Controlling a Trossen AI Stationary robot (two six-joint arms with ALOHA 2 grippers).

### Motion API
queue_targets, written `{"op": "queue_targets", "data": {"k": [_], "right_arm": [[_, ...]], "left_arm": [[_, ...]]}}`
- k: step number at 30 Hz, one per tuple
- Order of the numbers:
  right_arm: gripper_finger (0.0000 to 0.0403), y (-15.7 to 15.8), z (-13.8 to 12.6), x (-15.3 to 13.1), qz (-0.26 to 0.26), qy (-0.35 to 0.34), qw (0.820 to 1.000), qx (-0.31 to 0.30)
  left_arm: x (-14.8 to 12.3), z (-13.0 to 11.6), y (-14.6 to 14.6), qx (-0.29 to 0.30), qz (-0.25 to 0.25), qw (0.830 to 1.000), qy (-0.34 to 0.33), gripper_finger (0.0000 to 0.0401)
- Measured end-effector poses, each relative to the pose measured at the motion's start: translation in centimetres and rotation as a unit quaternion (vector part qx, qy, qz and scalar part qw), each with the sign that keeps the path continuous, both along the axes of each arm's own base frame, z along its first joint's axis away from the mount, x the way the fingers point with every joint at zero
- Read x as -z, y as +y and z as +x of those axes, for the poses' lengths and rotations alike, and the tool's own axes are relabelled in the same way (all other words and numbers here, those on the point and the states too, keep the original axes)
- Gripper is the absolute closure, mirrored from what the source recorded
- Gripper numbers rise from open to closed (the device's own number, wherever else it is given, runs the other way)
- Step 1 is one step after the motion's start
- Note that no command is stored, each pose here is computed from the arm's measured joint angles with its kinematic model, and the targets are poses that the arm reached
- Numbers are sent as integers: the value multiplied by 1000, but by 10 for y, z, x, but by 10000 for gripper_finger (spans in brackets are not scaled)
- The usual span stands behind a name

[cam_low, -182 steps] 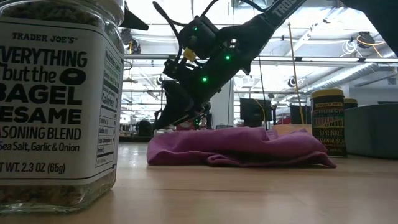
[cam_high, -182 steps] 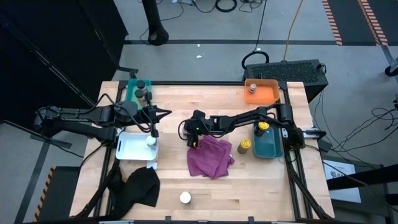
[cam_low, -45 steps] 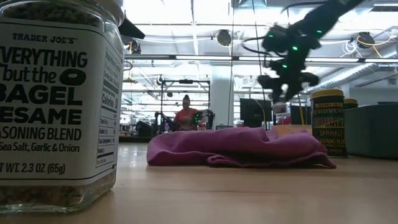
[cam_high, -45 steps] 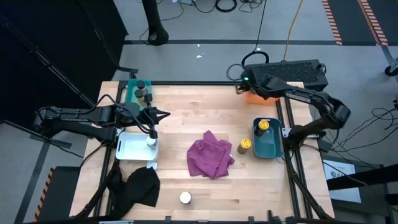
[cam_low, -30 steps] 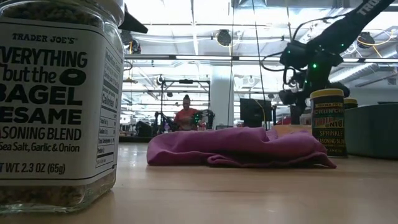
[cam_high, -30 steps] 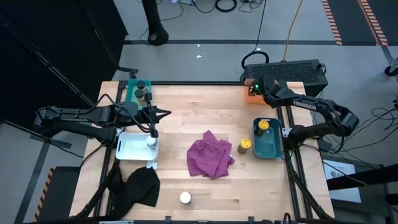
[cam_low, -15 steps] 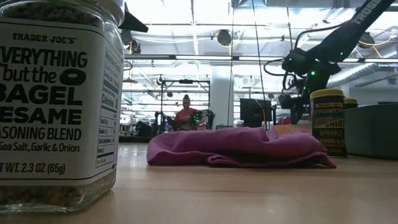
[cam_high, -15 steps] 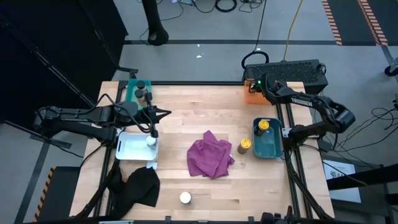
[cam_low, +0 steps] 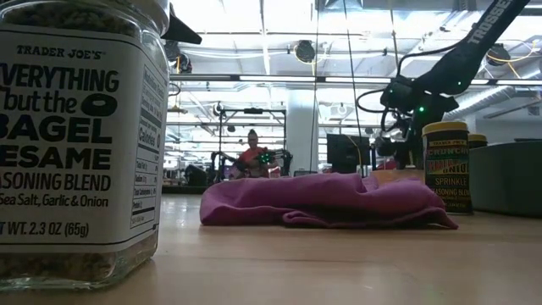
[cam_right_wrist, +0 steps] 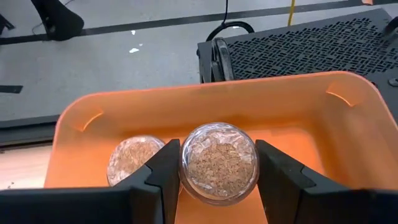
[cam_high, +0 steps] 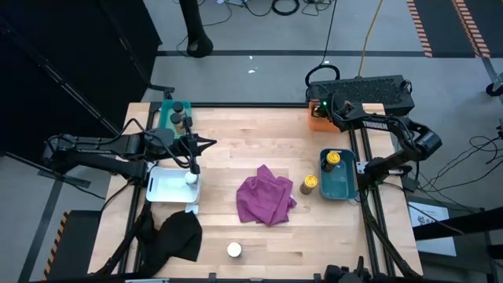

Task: Sort spices by type
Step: Put the brown seasoning bottle into the orange bin, then put the white seasoning bottle into the white bin

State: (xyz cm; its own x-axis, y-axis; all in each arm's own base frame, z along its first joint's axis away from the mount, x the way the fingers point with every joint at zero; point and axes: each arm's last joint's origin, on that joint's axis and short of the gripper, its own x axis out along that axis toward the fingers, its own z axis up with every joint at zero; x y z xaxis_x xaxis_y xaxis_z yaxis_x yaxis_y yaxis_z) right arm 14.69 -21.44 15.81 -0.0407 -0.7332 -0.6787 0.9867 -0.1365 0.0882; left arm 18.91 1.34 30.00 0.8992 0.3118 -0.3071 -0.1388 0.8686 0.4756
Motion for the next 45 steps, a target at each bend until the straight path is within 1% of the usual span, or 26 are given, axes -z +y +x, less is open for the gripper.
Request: {"op": "queue_targets", "data": {"k": [3,8,10,17,20,24,28,31,33,34,37,40,41,43,45], "right_arm": [[254,0,1,0,-1,-6,1000,-2],[208,0,4,-2,-7,-17,1000,-11],[197,0,4,-2,-7,-21,1000,-14],[203,0,4,-2,-4,-14,1000,-18],[205,4,7,-6,-11,-17,999,-25],[205,20,17,-25,-49,-22,997,-56],[205,45,30,-48,-86,-32,987,-128],[205,70,37,-63,-100,-39,976,-189],[205,87,42,-72,-109,-54,963,-240],[205,96,45,-76,-110,-63,955,-268],[205,124,53,-86,-108,-102,922,-359],[205,151,59,-95,-114,-131,890,-421],[205,160,61,-96,-115,-137,881,-438],[205,174,64,-102,-116,-146,864,-467],[205,185,67,-109,-124,-149,853,-485]], "left_arm": [[0,0,0,0,0,1000,0,386],[0,0,0,0,0,1000,0,386],[0,0,0,0,0,1000,0,386],[0,0,0,0,0,1000,1,386],[0,0,0,0,0,1000,2,386],[0,0,0,-1,-1,1000,2,386],[0,0,0,-5,-12,1000,-2,386],[0,0,0,-8,-22,1000,-5,386],[0,0,0,-13,-36,999,-10,386],[0,0,0,-15,-43,999,-12,386],[0,0,0,-20,-60,998,-19,386],[0,0,-1,-21,-72,997,-22,386],[0,0,-3,-15,-73,997,-22,386],[0,1,-10,23,-81,996,-24,386],[-3,2,-20,61,-87,994,-36,386]]}}
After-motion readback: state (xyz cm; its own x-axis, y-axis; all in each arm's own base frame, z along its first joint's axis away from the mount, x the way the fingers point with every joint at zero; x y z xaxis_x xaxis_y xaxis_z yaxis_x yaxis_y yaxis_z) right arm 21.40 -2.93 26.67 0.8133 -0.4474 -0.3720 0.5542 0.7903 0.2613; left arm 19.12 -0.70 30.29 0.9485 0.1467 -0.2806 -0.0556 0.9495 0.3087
